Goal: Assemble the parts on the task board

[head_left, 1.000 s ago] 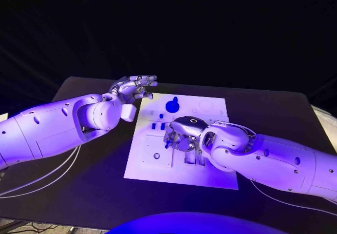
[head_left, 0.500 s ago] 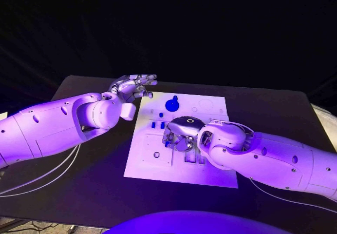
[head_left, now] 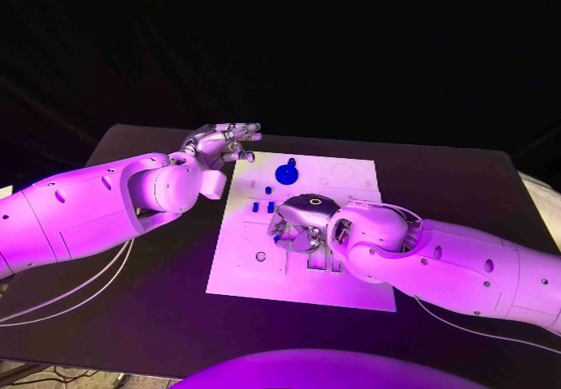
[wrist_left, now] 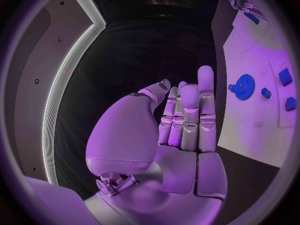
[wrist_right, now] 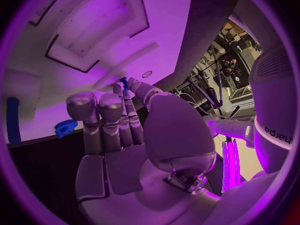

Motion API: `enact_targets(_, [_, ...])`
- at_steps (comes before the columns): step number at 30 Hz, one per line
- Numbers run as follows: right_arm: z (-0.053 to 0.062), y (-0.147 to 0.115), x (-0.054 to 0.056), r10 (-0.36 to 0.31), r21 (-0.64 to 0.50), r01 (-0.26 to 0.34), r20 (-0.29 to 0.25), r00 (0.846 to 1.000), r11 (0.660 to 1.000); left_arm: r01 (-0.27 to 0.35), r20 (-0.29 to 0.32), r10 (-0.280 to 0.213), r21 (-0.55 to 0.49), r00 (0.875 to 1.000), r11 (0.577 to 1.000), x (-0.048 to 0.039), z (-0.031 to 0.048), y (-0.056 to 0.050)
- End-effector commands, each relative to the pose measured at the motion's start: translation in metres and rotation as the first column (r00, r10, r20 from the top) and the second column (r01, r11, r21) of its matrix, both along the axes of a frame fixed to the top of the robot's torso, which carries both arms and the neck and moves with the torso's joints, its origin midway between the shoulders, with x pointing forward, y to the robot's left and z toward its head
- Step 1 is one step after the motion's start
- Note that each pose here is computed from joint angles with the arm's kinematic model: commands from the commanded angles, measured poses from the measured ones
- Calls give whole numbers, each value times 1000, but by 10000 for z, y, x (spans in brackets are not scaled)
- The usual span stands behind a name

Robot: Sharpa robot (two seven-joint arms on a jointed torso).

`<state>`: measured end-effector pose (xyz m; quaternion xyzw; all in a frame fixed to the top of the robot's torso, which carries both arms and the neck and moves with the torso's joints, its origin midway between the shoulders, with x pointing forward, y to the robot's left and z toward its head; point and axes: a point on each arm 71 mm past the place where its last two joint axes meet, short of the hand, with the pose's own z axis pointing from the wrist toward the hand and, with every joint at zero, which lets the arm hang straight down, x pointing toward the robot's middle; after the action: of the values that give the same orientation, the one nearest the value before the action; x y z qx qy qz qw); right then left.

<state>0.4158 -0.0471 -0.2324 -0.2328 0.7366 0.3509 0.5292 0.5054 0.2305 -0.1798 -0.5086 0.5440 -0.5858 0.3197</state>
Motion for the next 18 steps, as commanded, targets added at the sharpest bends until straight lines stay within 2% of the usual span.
enact_targets(1, [-26, -59, 27, -44, 16, 43, 26, 999, 999, 24, 3, -24, -10, 1000, 1000, -5, 7, -25])
enact_targets(11, [101, -254, -54, -60, 110, 53, 66, 996, 993, 32, 0, -32, -10, 999, 999, -7, -2, -23])
enact_targets(15, [245, -468, -55, -94, 120, 84, 84, 992, 989, 31, -1, -31, -9, 1000, 999, -8, -7, -12])
enact_targets(18, [335, -643, -9, -120, 75, 114, 81, 989, 991, 30, -2, -30, -8, 1000, 1000, -9, -10, -8])
